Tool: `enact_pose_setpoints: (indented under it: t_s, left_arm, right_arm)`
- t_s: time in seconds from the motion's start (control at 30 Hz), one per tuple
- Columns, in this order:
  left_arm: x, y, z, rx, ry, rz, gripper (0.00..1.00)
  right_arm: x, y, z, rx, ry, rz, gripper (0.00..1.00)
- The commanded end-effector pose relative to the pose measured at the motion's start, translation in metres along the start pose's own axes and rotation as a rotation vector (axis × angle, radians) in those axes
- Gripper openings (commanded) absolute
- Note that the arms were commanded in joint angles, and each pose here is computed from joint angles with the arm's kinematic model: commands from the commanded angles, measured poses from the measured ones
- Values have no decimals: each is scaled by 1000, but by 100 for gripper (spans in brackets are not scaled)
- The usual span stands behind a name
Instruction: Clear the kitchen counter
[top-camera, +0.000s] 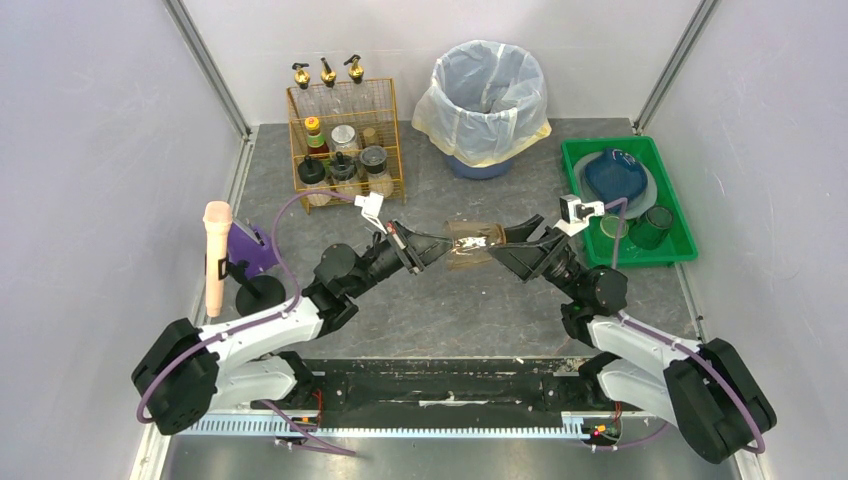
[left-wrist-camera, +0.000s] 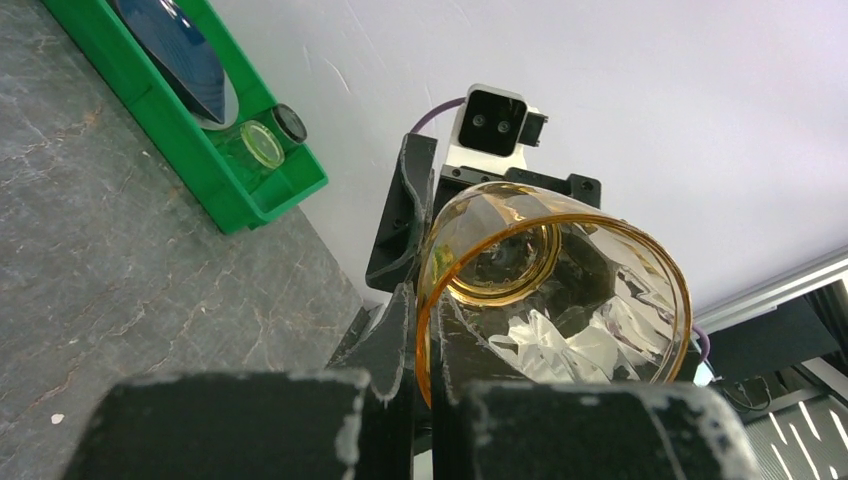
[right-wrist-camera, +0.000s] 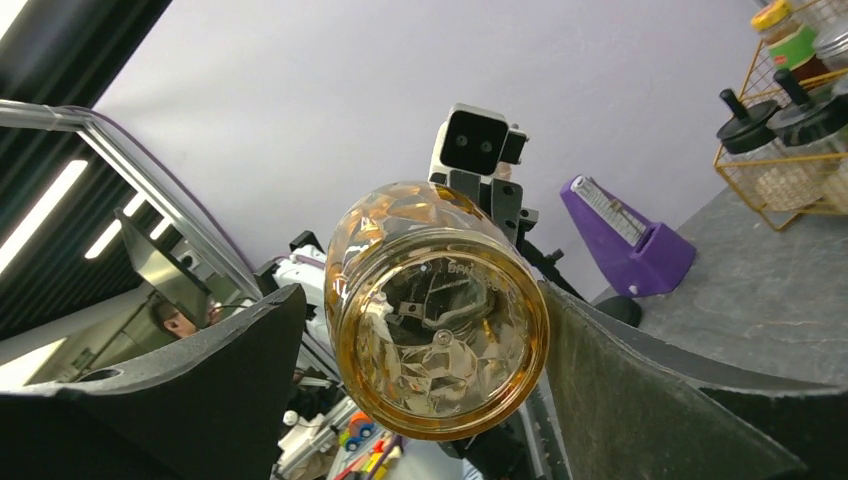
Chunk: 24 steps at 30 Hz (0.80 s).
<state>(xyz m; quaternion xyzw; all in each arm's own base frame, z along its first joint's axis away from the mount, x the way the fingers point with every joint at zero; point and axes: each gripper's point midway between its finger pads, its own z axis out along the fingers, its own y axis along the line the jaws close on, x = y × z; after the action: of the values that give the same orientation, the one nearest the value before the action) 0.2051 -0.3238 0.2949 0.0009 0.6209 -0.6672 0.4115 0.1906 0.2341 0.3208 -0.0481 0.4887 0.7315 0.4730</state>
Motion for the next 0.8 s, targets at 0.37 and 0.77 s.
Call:
enact_pose_setpoints:
  t_s: [0.37, 0.77]
  left_arm:
    - [-11, 5, -8, -81, -25, 142, 29]
    - [-52, 49, -80, -581, -32, 426, 75]
  right_arm:
    - [-7, 36, 2, -152, -4, -57, 21]
    - [-18, -45, -13, 252, 66, -275, 0]
